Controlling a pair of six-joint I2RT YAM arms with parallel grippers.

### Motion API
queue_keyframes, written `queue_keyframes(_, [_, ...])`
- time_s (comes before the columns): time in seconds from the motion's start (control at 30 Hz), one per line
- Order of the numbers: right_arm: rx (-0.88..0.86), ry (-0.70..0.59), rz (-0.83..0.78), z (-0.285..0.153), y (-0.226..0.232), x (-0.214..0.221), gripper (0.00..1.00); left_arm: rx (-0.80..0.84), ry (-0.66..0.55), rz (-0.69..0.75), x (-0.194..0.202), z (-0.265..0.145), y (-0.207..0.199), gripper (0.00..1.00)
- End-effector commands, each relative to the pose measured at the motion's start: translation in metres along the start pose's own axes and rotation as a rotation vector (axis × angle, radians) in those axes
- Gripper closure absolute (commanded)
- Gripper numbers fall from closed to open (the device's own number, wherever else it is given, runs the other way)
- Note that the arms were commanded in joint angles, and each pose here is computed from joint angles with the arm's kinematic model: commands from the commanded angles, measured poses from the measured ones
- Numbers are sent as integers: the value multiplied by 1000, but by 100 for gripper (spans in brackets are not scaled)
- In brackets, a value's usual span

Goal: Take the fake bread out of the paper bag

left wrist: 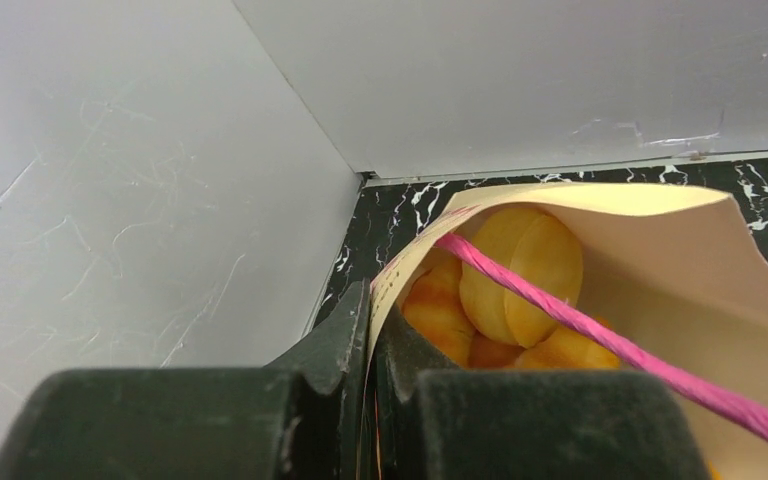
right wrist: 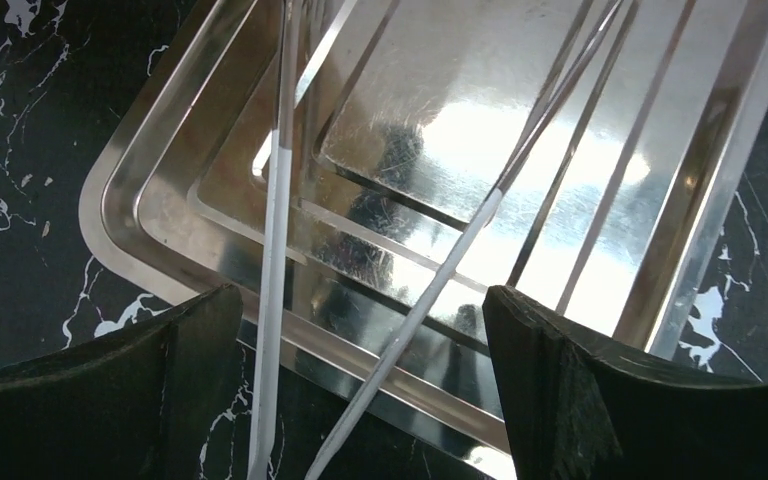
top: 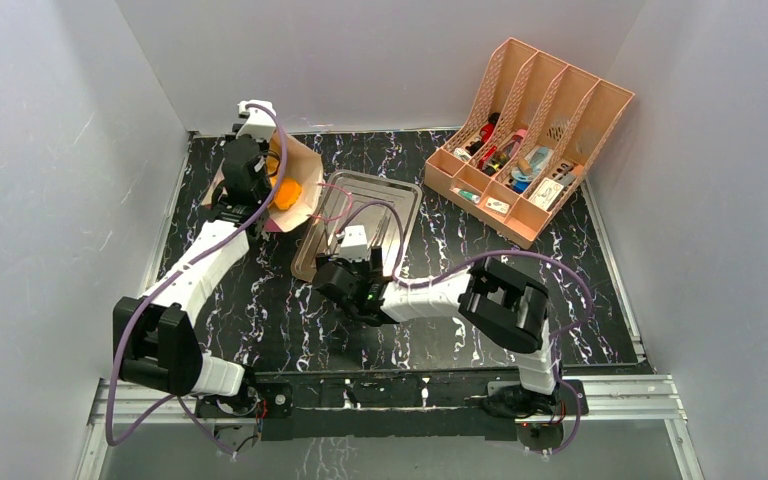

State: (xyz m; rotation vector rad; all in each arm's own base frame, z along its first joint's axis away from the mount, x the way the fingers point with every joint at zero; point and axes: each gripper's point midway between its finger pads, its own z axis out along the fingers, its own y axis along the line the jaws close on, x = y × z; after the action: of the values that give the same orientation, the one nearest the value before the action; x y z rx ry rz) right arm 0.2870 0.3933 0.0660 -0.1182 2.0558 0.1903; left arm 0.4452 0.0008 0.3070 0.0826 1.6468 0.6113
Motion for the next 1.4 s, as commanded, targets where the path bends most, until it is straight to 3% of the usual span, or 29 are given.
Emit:
queue_keyframes(0.0, [-24, -41, 26, 3, 20, -16, 8, -56, -112, -96, -29, -1, 21, 100])
queue_keyframes(0.37, [10, -34, -21, 18, 23, -4, 11, -53, -100, -109, -12, -4, 21, 100])
queue_keyframes(0.63, [33, -22, -43, 28, 17, 5, 26, -45, -89, -104, 1, -9, 20, 100])
queue_keyframes(0.87, [39, -25, -42, 23, 8, 4, 51, -33, -85, -98, 11, -19, 21, 100])
queue_keyframes(1.37, [24, -97, 66, -39, -45, -39, 58, 45, -81, -120, 16, -25, 8, 100])
